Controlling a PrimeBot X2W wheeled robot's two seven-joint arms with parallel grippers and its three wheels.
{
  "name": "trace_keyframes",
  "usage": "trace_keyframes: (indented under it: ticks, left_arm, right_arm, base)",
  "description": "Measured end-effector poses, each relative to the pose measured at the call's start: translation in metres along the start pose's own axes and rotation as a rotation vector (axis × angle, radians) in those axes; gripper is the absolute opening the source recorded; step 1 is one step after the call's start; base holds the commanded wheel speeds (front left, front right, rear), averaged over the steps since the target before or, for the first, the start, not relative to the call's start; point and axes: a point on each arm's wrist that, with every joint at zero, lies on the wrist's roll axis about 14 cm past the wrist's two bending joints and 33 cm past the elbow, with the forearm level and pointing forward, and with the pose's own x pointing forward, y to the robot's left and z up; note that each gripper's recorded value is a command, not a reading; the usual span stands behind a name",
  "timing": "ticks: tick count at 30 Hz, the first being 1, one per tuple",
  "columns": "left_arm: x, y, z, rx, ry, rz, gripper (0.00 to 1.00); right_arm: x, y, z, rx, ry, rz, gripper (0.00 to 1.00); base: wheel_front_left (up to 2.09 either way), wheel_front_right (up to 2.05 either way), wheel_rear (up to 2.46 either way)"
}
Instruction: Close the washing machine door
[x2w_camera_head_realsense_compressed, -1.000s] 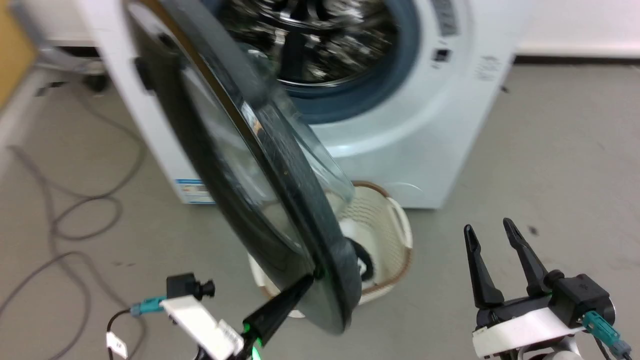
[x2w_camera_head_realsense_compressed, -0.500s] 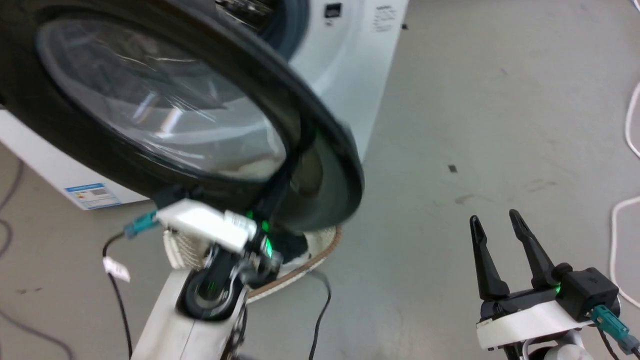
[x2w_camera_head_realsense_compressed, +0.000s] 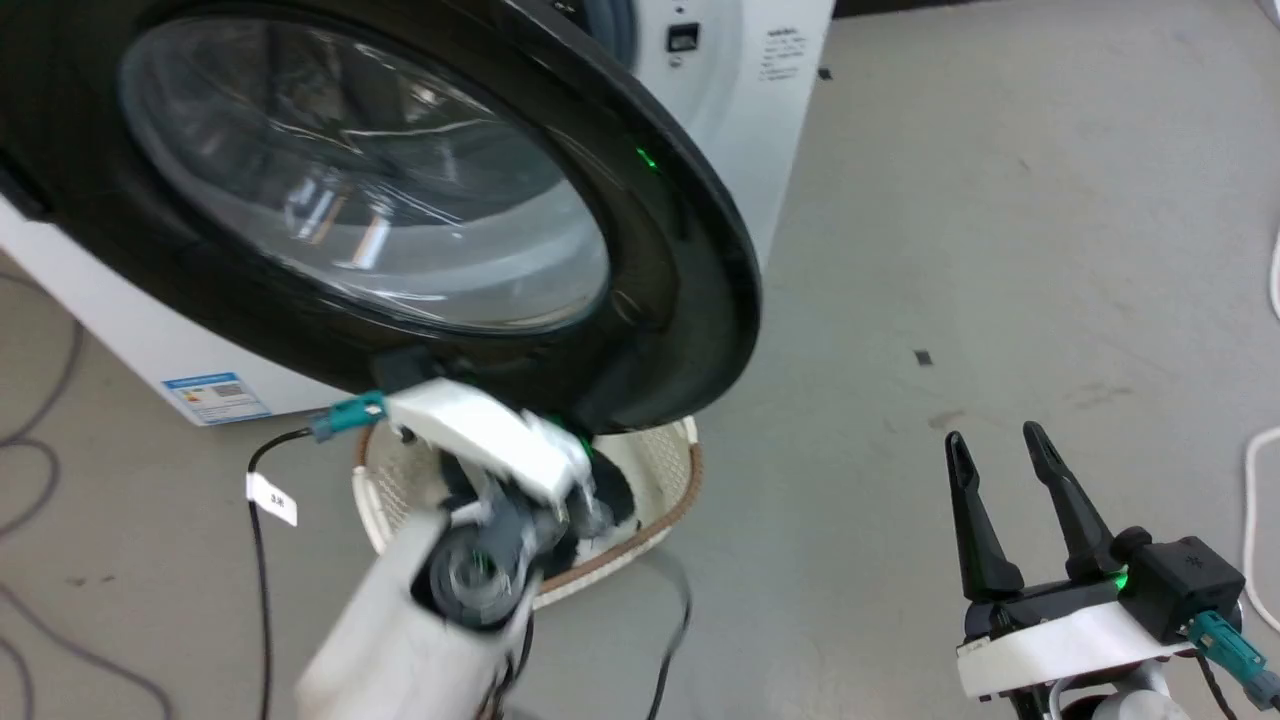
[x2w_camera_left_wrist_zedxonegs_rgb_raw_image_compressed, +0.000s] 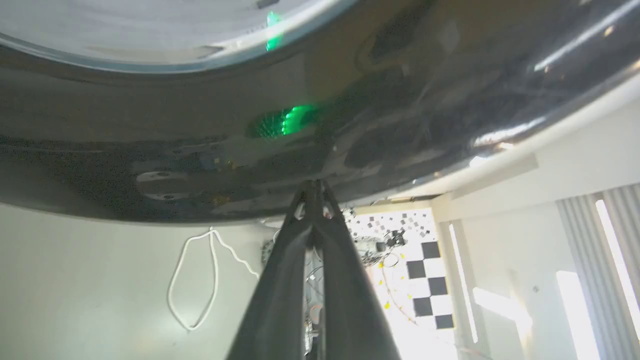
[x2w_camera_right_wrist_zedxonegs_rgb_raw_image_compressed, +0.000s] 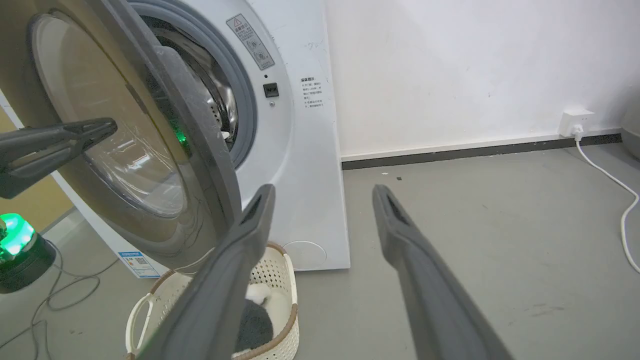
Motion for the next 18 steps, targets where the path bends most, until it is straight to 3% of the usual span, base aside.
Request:
trace_keyframes:
  ticks: [4, 8, 18]
  left_arm:
    - [-0.037, 0.015, -0.025, 0.305, 0.146, 0.045, 0.00]
    - [-0.083, 0.036, -0.016, 0.542, 0.128, 0.114, 0.00]
    - [-0.171, 0.011, 0.086, 1.011, -0.300, 0.222, 0.00]
  right_arm:
    - [0.003, 0.009, 0.005, 0.003, -0.018, 0.030, 1.00]
    - [0.003, 0.024, 0.004, 0.007, -0.019, 0.076, 1.00]
    - [0.004, 0.061, 0.010, 0.014, -0.043, 0.188, 1.00]
  base:
    - [0.00, 0.00, 0.00]
    - [0.00, 0.00, 0.00]
    - [0.00, 0.00, 0.00]
